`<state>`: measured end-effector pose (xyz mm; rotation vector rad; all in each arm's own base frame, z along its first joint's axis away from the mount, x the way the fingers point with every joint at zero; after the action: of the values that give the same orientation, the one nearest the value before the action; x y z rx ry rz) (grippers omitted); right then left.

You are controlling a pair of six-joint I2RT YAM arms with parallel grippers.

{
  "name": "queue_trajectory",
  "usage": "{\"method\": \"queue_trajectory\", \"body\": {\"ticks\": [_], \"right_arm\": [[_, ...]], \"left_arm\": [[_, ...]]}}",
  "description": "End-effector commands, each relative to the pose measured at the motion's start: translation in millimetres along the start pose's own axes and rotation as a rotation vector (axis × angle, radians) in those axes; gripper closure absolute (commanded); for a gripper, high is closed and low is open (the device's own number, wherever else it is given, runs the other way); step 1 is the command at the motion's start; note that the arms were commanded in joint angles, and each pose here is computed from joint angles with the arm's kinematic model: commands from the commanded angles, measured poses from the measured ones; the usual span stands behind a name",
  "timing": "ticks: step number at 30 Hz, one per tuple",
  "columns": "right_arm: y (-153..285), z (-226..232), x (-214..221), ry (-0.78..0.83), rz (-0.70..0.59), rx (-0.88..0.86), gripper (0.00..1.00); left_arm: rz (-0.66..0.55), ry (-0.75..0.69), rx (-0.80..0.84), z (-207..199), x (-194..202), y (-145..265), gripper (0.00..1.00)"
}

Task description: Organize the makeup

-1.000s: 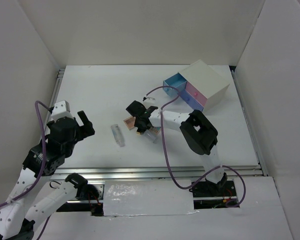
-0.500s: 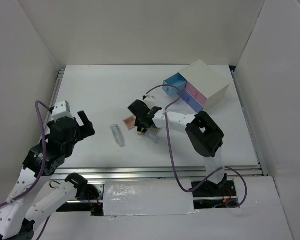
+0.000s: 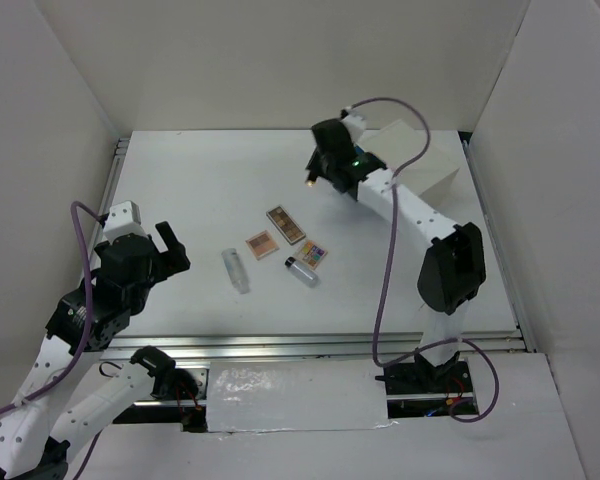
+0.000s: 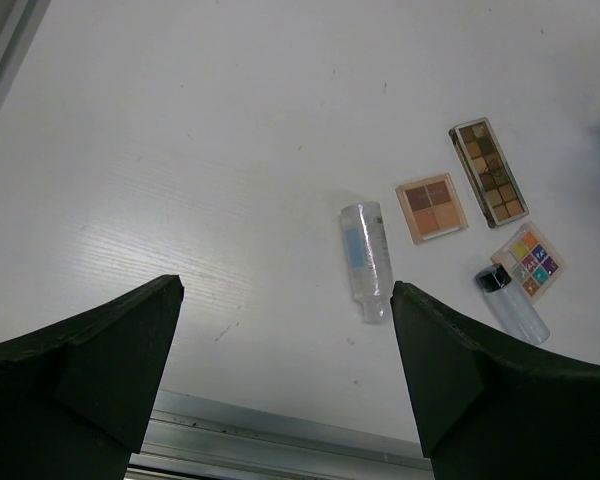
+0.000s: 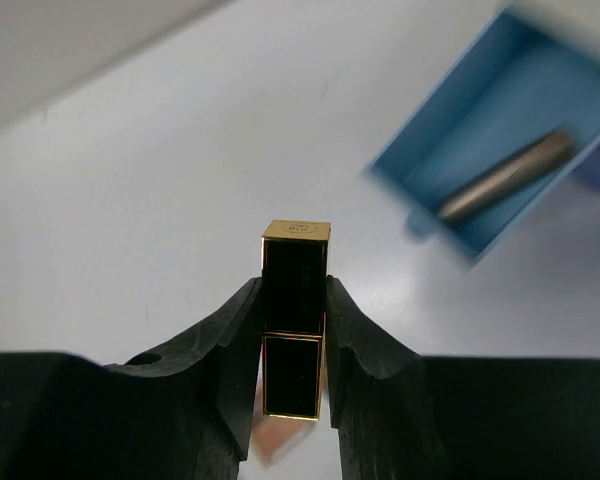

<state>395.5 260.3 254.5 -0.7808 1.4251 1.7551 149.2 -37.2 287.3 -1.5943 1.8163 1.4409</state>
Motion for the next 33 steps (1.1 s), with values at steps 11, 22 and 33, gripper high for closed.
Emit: {"method": "queue_trajectory", "body": {"ticks": [11,22,33], "right_arm": [[-52,-102,-100,-0.108,-0.045,0.224,0.67],[-51,-104,-81,-0.136,-0.035,0.203,0.37],[-7,-39,-53,0.119,-0.025,-0.017,0.63]], "left_arm": [[-0.007,-0.011,0.004,-5,-1,-6,0.01],[-0.007,-0.012,0.013,-5,-2,-5,0.01],[-0.011,-0.009,0.011,-4,-2,-4,0.01]]}}
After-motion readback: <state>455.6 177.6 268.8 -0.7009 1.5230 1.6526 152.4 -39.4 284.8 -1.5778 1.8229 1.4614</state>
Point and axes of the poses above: each gripper's point midway between its finger pads, its own y axis back along the fingers, its own z axis along the line the jaws close on, x = y × z, the point moved 7 cm from there along y, back along the fingers, and after that the axes turned 15 degrees about y, right-handed, at the moved point
